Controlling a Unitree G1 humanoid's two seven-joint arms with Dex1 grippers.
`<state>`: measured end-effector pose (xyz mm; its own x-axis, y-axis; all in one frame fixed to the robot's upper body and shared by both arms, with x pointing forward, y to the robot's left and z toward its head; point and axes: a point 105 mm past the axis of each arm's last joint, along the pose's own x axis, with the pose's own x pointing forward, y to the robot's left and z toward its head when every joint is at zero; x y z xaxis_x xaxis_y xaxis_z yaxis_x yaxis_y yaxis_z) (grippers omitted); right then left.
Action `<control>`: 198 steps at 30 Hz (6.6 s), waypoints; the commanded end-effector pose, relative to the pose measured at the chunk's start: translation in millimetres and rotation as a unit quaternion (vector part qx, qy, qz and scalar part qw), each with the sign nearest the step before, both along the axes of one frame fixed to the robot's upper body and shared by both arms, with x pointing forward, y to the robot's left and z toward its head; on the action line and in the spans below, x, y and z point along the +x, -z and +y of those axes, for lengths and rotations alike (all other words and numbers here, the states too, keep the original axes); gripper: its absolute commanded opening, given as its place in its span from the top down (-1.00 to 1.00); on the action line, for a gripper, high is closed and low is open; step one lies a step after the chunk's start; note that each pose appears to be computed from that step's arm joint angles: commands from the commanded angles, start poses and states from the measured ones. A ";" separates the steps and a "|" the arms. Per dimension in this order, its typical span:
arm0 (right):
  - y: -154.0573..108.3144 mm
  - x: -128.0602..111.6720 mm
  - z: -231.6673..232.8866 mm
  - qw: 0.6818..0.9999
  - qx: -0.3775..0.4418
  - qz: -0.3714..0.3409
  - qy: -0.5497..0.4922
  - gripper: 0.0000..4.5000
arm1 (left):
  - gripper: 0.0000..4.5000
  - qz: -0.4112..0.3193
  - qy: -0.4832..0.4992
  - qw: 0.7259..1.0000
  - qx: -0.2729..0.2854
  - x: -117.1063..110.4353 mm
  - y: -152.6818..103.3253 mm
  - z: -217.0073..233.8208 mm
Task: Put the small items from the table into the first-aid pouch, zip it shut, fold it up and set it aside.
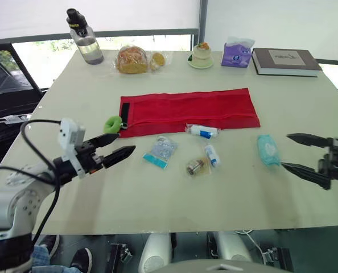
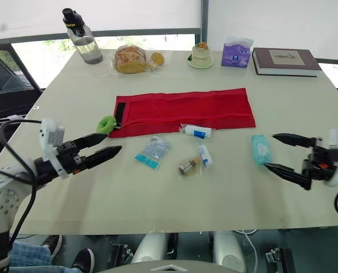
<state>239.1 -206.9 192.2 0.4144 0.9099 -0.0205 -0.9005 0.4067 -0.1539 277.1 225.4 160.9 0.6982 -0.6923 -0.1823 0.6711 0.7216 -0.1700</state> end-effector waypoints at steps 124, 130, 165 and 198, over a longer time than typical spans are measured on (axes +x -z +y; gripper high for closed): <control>4.4 33.3 125.8 0.908 0.235 0.345 0.033 1.00 | -0.98 -0.148 -0.084 0.972 0.162 81.2 -25.1 5.7; 1.5 29.4 128.8 0.911 0.236 0.338 0.029 1.00 | -0.98 -0.223 -0.054 0.897 0.377 93.8 -3.2 14.3; 1.8 29.1 137.1 0.909 0.253 0.329 0.044 1.00 | 0.97 -0.298 -0.005 0.813 0.500 140.0 17.1 -10.6; 7.7 25.9 139.5 0.905 0.253 0.338 0.047 1.00 | 0.97 -0.329 0.199 0.846 0.369 61.7 40.1 -102.9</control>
